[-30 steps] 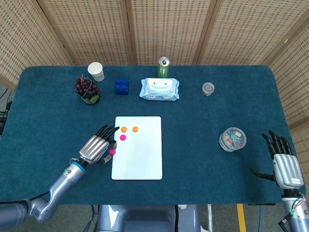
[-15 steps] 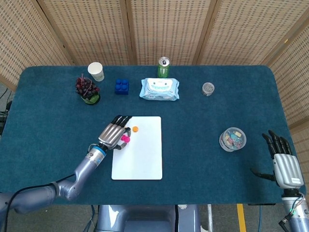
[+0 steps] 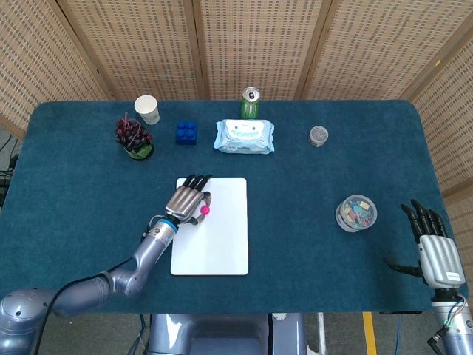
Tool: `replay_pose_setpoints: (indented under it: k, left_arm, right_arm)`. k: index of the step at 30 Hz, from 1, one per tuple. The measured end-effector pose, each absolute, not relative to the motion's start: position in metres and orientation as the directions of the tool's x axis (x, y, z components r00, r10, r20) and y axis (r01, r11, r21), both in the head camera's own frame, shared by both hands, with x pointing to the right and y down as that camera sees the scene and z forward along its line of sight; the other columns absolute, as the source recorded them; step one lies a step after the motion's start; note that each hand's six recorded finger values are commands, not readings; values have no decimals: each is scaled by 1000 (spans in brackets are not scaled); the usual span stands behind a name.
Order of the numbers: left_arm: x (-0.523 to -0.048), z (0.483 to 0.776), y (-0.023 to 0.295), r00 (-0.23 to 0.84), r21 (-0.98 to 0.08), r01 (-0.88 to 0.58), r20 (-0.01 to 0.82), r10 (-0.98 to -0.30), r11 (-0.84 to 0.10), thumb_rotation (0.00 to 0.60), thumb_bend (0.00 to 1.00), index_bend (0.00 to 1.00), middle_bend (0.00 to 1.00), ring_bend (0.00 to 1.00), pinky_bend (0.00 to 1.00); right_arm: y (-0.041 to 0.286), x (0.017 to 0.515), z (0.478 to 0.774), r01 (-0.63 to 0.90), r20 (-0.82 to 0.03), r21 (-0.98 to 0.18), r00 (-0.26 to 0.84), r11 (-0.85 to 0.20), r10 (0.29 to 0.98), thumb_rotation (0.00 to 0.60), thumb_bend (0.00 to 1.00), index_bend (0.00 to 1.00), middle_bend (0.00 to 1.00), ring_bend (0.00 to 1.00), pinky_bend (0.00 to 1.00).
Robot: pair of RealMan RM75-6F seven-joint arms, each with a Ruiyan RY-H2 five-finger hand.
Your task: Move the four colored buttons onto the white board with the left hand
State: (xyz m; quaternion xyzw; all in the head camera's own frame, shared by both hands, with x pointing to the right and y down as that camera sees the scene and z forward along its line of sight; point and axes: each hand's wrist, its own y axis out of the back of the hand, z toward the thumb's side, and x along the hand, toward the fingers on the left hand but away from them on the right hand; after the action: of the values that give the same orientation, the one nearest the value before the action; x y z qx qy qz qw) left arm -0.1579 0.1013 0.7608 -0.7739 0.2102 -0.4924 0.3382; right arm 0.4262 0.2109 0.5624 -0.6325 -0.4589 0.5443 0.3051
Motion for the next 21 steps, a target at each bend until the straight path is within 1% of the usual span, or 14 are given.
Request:
replay_pose_setpoints:
  k: [17, 18, 21]
  left_arm:
    - [-154, 766, 104, 430, -725, 7, 624, -653, -689, 600, 338, 569, 0, 0, 0]
    - [-154, 766, 104, 430, -725, 7, 624, -653, -688, 600, 337, 562, 0, 0, 0]
    - [-154, 766, 105, 432, -727, 8, 622, -653, -687, 600, 328, 496, 0, 0, 0]
  right_arm:
    - [211, 427, 563, 256, -411, -883, -16, -394, 911, 600, 131, 10, 0, 0, 0]
    - [211, 427, 562, 256, -411, -883, -16, -394, 911, 600, 129, 10, 0, 0, 0]
    - [211, 427, 562, 256, -411, -883, -17, -393, 912, 600, 129, 10, 0, 0, 0]
